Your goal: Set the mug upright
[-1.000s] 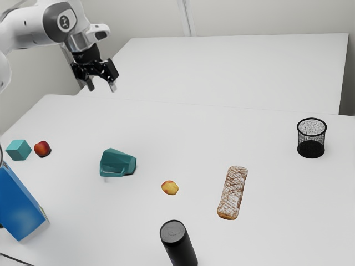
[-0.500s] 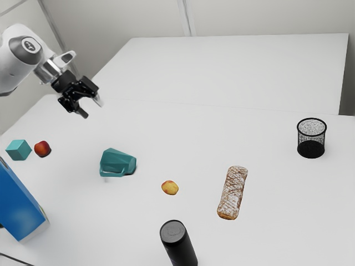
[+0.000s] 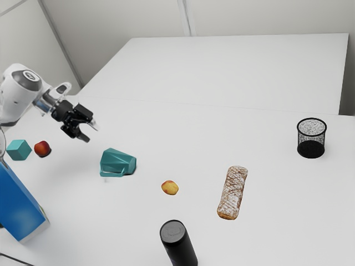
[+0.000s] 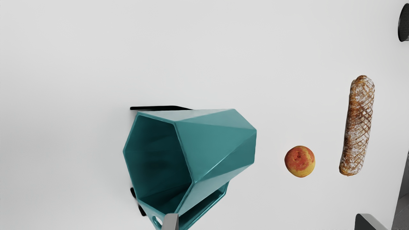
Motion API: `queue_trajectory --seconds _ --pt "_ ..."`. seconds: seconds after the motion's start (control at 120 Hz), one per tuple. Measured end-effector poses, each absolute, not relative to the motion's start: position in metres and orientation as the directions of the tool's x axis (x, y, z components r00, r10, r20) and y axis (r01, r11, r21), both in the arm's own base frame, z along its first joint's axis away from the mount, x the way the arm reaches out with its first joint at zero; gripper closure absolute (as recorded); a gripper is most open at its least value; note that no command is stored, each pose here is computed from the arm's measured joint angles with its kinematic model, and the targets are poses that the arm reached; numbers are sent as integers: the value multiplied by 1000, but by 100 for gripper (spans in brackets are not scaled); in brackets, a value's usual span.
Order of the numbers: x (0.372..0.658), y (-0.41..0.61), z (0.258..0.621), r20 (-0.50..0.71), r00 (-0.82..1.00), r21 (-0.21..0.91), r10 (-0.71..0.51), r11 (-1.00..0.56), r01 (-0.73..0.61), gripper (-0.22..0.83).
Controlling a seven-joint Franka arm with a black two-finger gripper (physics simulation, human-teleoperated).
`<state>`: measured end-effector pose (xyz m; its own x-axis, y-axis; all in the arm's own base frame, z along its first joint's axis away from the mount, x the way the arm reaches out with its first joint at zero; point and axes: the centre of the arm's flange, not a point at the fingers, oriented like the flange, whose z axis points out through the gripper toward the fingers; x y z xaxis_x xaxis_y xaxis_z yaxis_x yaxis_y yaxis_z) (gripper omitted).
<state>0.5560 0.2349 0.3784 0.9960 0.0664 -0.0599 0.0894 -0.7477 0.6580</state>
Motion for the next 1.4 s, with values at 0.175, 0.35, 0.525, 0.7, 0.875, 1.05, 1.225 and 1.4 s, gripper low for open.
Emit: queue_trajectory --seconds 0.175,0.35,0.525,0.7,0.875,1.05,1.225,1.4 --pt "552 235 341 -68 996 695 58 -713 89 0" --pt "545 229 313 -69 995 729 68 -678 97 0" --pt "550 220 304 -41 997 750 68 -657 75 0" --pt "552 208 292 -28 997 780 77 -622 70 3" --pt "554 205 293 -4 997 787 75 -615 50 48" --pt "556 203 298 16 998 787 66 -617 29 67" --pt "561 190 321 60 998 773 29 -634 -28 74" --pt "562 152 378 120 990 699 -75 -702 -138 77"
